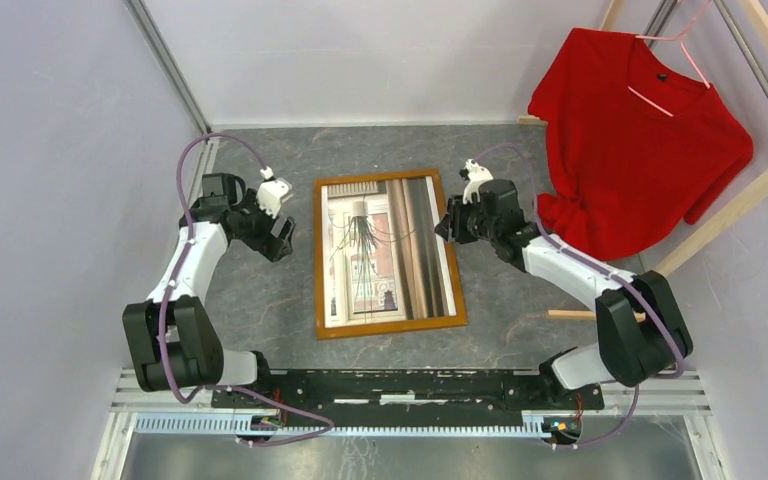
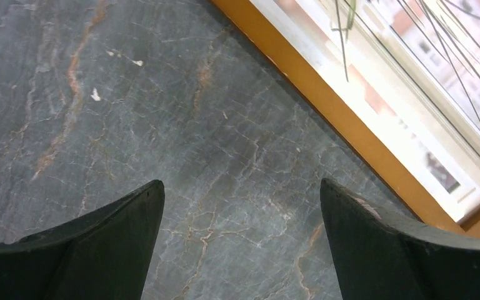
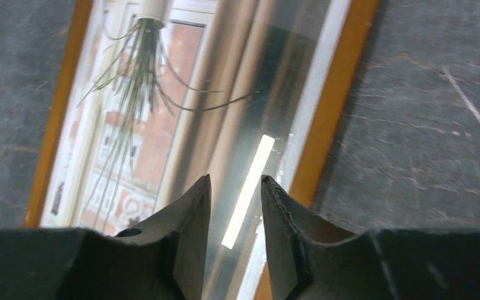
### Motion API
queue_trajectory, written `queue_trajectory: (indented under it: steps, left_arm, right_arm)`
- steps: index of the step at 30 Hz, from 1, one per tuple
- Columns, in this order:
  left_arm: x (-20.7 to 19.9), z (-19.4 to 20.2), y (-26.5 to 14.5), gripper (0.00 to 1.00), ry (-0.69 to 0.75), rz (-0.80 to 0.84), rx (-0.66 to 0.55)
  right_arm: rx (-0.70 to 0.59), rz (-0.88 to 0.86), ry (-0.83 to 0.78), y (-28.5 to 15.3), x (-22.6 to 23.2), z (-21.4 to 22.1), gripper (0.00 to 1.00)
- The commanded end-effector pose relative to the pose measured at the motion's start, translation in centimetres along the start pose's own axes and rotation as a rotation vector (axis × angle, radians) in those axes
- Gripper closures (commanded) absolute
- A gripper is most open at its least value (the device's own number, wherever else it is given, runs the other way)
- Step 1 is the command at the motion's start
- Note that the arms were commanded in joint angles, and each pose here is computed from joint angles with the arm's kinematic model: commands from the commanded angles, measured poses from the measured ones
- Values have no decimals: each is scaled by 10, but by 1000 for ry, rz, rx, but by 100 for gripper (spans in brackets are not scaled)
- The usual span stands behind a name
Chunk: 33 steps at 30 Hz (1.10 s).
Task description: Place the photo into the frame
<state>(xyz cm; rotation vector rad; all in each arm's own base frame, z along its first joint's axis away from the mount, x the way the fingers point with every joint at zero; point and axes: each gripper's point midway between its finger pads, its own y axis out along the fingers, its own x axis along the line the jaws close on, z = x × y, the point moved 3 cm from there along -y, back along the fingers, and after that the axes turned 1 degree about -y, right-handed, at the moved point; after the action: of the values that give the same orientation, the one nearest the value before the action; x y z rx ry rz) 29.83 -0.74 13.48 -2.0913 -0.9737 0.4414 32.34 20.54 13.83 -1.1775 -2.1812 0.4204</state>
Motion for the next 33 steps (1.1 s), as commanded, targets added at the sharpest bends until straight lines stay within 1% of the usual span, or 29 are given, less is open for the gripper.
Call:
queue_trajectory:
  steps: [1, 2, 3, 4, 5, 9, 11, 12, 13, 14, 15, 17, 19, 22, 25, 29, 33]
  left_arm:
    - [18, -18, 1, 0, -84, -96, -79]
    - [21, -20, 2, 0, -116, -110, -90]
    - [26, -22, 2, 0, -154, -125, -105]
    - [32, -25, 2, 0, -202, -142, -124]
    - [40, -27, 1, 0, -255, -155, -151]
    - [62, -23, 0, 0, -383, -194, -273]
    - [62, -15, 5, 0, -421, -222, -302]
    - [65, -9, 7, 0, -474, -275, -320]
    - [62, 3, 13, 0, -515, -296, -324]
    - [61, 4, 15, 0, -514, -311, -355]
    - [56, 11, 19, 0, -532, -310, -361]
    - [52, 14, 21, 0, -544, -340, -447]
    - [45, 20, 22, 0, -528, -366, -523]
    - [38, 23, 21, 0, -463, -396, -618]
    - [34, 25, 22, 0, -435, -403, -667]
    - [37, 20, 23, 0, -445, -401, -709]
    - [39, 14, 22, 0, -448, -399, -755]
  right_arm:
    - [-175, 75, -50, -13, -13, -29, 56]
    - [-184, 101, -61, -16, -18, -29, 50]
    - [-196, 135, -63, -19, -24, -29, 43]
    - [-207, 157, -61, -22, -29, -29, 27]
    - [-222, 184, -59, -26, -36, -28, 2]
    - [-299, 354, -69, -46, -67, -22, 2]
    - [-370, 469, -84, -65, -85, -21, 2]
    - [-391, 526, -88, -72, -95, -12, 2]
    - [-446, 595, -88, -85, -104, -13, 2]
    - [-475, 663, -92, -95, -114, -8, 2]
    - [-500, 714, -103, -103, -121, -3, 2]
    - [-552, 838, -125, -119, -139, 13, 2]
    - [-554, 925, -158, -129, -152, 27, 2]
    - [-547, 1004, -147, -138, -166, 47, 2]
    - [-548, 1051, -131, -146, -176, 60, 2]
    - [-557, 1076, -138, -151, -183, 62, 2]
    - [-544, 1073, -139, -151, -191, 72, 2]
